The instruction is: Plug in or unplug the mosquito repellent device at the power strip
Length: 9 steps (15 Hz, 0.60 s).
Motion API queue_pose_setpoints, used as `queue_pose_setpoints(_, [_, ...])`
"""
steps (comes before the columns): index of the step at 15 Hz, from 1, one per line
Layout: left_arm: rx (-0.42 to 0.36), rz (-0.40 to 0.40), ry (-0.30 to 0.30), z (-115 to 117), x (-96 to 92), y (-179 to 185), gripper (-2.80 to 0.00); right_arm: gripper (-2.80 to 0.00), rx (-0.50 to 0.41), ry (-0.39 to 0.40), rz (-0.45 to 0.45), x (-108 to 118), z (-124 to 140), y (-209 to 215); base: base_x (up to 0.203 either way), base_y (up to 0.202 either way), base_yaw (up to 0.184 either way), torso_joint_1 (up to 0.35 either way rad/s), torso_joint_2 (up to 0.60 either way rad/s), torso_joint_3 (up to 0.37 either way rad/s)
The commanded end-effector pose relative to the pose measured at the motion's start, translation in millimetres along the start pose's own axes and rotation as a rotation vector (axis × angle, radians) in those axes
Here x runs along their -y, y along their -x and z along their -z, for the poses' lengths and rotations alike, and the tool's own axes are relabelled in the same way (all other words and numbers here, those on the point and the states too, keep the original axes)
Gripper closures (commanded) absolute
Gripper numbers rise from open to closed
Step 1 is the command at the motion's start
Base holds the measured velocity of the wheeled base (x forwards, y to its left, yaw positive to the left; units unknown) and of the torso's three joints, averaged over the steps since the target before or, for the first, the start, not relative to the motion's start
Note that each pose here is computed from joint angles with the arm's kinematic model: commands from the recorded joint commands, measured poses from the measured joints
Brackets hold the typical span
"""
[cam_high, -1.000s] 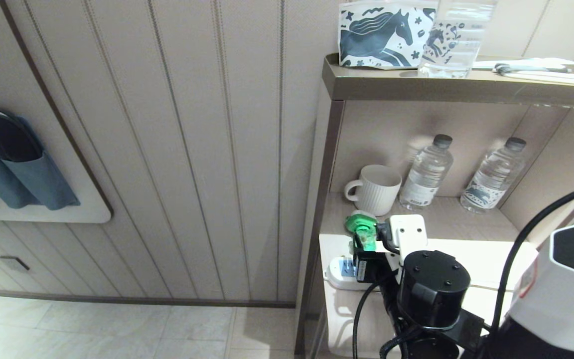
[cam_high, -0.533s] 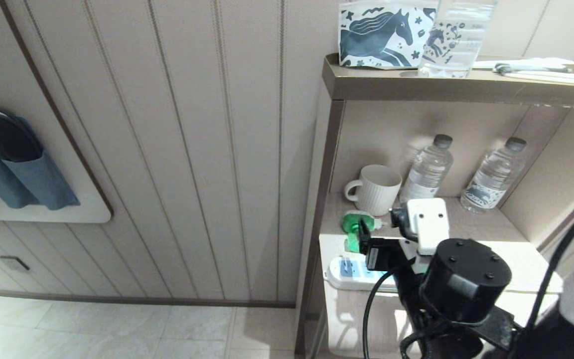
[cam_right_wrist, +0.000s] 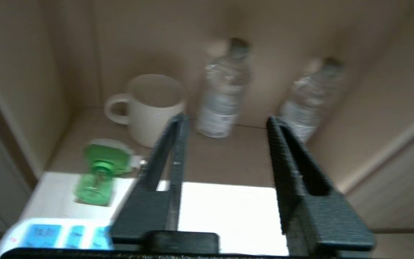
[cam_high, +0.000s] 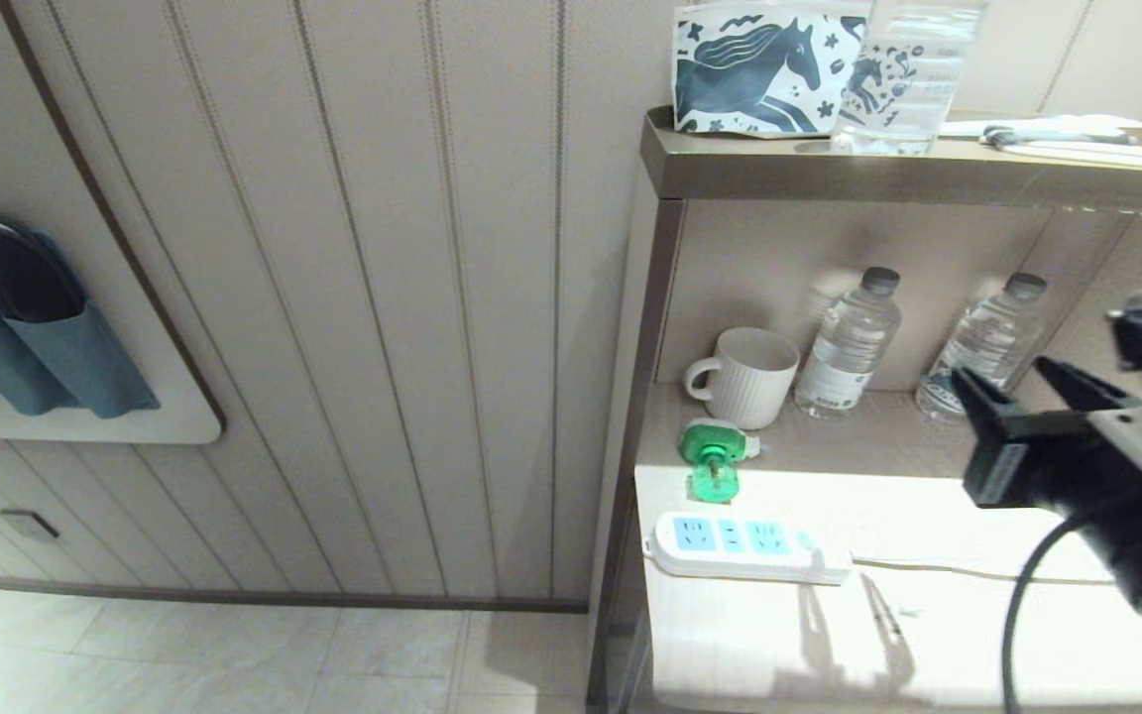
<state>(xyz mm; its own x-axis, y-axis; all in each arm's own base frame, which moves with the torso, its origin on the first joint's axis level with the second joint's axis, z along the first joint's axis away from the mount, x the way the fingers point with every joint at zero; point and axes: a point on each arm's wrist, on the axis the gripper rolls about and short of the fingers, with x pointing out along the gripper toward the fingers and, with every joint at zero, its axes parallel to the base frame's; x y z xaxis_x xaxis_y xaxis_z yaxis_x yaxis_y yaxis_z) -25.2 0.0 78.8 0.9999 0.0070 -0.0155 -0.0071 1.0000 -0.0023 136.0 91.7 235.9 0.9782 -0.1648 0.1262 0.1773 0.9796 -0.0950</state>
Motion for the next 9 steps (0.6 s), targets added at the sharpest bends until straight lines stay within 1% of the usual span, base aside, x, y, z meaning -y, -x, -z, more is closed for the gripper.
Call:
queue_pose_setpoints(1, [-0.001, -0.002, 0.001, 0, 0.0, 0, 0.00, 0.00, 0.005, -0.001, 0.061, 60, -17, 40, 0.000, 0.000, 0.000, 0.000, 0.00, 0.000])
queue_pose_setpoints(2, [-0.001, -0.001, 0.000, 0, 0.0, 0, 0.00, 0.00, -0.019, 0.030, 0.113, 78, -14, 50, 0.000, 0.000, 0.000, 0.000, 0.00, 0.000])
queue_pose_setpoints(3, [-0.001, -0.001, 0.000, 0, 0.0, 0, 0.00, 0.00, -0.042, 0.056, 0.174, 92, -8, 59, 0.000, 0.000, 0.000, 0.000, 0.00, 0.000])
queue_pose_setpoints(4, [-0.001, -0.001, -0.001, 0, 0.0, 0, 0.00, 0.00, -0.055, 0.070, 0.213, 104, 1, 71, 0.000, 0.000, 0.000, 0.000, 0.00, 0.000])
queue_pose_setpoints(5, [-0.001, -0.001, -0.001, 0, 0.0, 0, 0.00, 0.00, -0.070, 0.080, 0.214, 110, 12, 81, 0.000, 0.000, 0.000, 0.000, 0.00, 0.000])
queue_pose_setpoints(7, [-0.001, -0.002, 0.001, 0, 0.0, 0, 0.00, 0.00, -0.134, 0.071, 0.099, 112, 54, 105, 0.000, 0.000, 0.000, 0.000, 0.00, 0.000])
queue_pose_setpoints(8, [-0.001, -0.001, 0.001, 0, 0.0, 0, 0.00, 0.00, -0.170, 0.049, 0.054, 110, 75, 113, 0.000, 0.000, 0.000, 0.000, 0.00, 0.000])
queue_pose_setpoints(9, [-0.001, -0.001, 0.000, 0, 0.0, 0, 0.00, 0.00, -0.187, 0.014, 0.011, 108, 94, 122, 0.000, 0.000, 0.000, 0.000, 0.00, 0.000])
